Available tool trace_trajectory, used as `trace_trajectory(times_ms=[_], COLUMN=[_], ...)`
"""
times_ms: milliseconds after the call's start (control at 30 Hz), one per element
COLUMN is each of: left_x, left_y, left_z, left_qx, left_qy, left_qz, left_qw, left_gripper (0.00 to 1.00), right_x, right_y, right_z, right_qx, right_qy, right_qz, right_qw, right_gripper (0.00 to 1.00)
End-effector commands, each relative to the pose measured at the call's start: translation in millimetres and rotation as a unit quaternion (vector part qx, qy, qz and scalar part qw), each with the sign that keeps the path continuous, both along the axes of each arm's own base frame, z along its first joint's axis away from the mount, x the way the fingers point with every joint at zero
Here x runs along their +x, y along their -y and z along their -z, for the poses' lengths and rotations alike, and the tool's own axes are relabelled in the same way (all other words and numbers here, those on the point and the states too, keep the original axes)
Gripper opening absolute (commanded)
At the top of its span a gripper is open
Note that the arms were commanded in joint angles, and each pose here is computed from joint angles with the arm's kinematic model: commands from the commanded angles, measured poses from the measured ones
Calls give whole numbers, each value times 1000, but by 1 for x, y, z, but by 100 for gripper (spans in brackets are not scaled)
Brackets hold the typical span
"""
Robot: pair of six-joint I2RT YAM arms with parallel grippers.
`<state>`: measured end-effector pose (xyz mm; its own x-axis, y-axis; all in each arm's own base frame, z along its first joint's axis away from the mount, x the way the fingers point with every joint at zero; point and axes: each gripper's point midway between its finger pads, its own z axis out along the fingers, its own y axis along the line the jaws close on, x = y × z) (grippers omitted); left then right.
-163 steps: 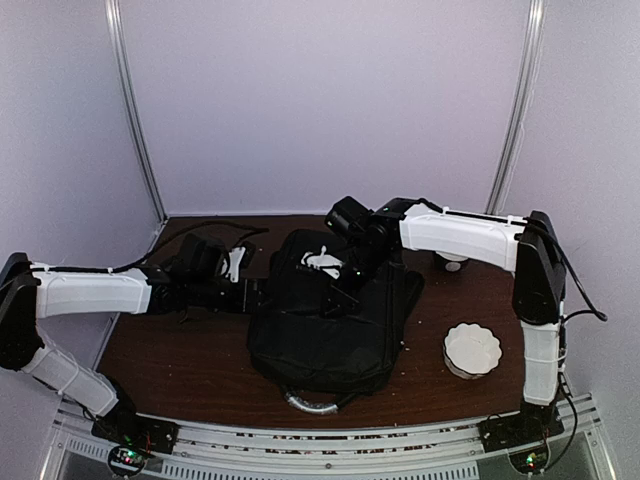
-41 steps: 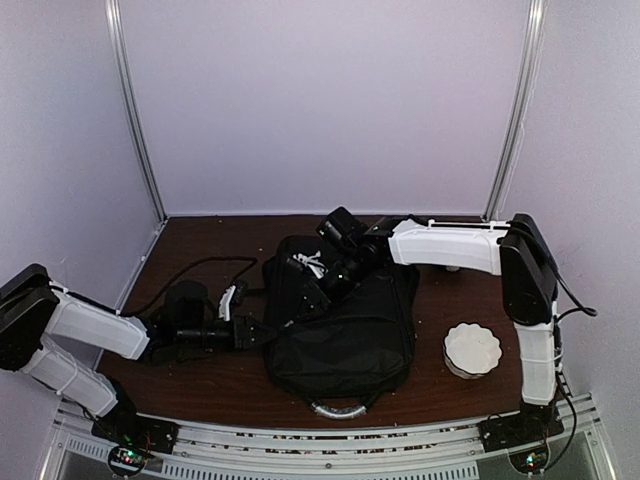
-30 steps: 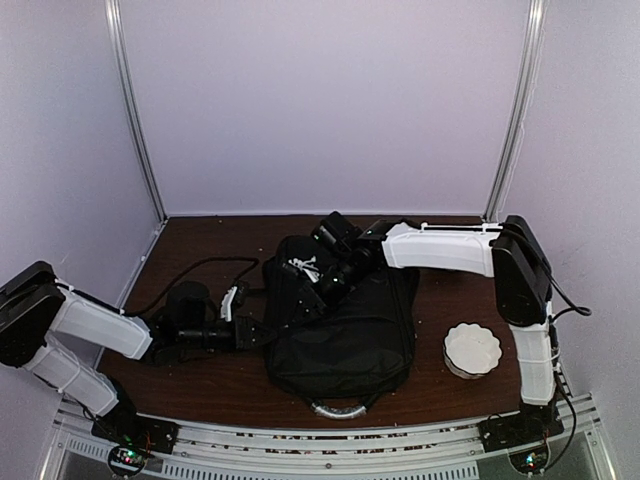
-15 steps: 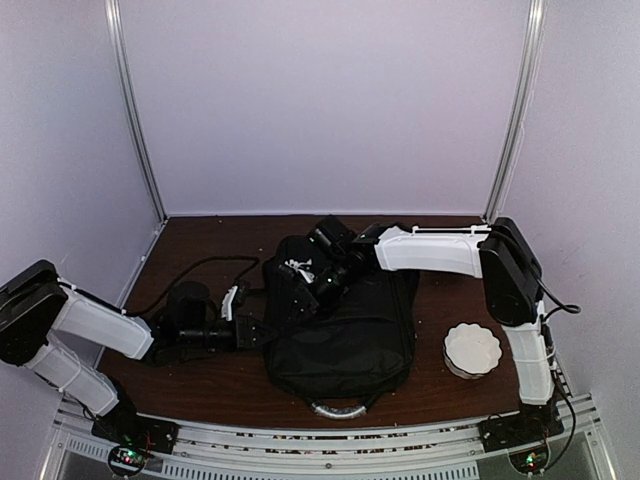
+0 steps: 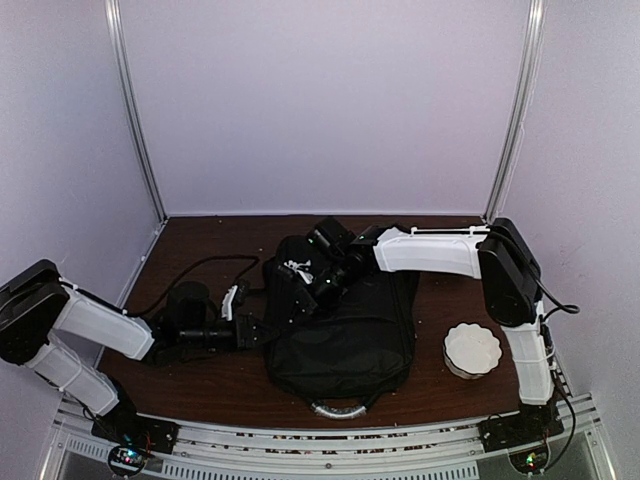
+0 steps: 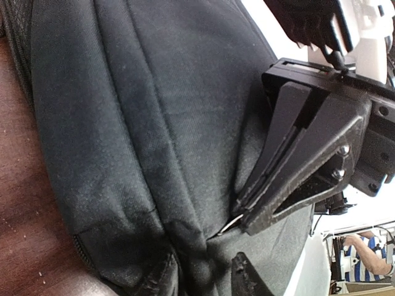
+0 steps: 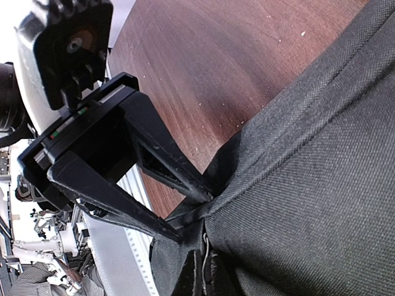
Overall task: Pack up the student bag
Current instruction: Adjust the lower front pocket of the student bag, then hold the lower front pocket of the student bag.
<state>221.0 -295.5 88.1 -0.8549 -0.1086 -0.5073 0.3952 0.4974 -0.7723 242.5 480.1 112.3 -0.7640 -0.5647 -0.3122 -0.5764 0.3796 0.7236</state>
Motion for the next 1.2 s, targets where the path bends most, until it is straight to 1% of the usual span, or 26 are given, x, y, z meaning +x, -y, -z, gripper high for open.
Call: trace_trajectory(times_ms=[0, 133, 200, 400, 467, 533, 633, 700, 800, 900, 967, 1067, 1167], left_x=[-1, 5, 10, 21, 24, 26, 25, 23, 22, 22, 21, 21, 21], left_y=[-4, -16, -21, -22, -17, -7, 1, 2, 2, 2, 2, 1, 1], left_z=[-9, -14, -16, -6, -2, -4, 0, 0, 2, 1, 2, 2, 2], left_qx=[-6, 31, 44, 48, 37, 9, -15, -28, -30, -28, -27, -26, -25], left_qy=[21, 37, 41, 18, 5, 1, -11, -16, -16, -14, -14, -13, -13], left_qz=[-10, -34, -48, -65, -65, -56, -43, -41, -40, -39, -38, -38, -38], left_qw=[1000, 998, 997, 997, 997, 998, 999, 999, 999, 999, 999, 999, 999], left_gripper=[36, 43, 45, 49, 48, 47, 44, 42, 41, 40, 40, 40, 40], right_x=[4, 8, 7, 10, 13, 17, 21, 22, 25, 26, 26, 25, 24], right_y=[-2, 2, 3, 0, -3, -6, -8, -9, -10, -10, -10, -10, -7], right_z=[-6, -15, -20, -28, -26, -19, -15, -13, -12, -8, -8, -8, -7], right_qx=[8, 15, 20, 31, 33, 30, 32, 30, 29, 26, 27, 28, 25], right_qy=[9, 15, 16, 13, 6, -3, -15, -19, -20, -27, -30, -32, -29], right_qz=[3, 13, 14, 17, 22, 27, 34, 37, 42, 49, 50, 50, 50], right_qw=[1000, 1000, 1000, 999, 999, 999, 999, 999, 998, 998, 998, 998, 998], right_gripper=[0, 0, 0, 0, 0, 0, 0, 7, 12, 14, 13, 10, 10])
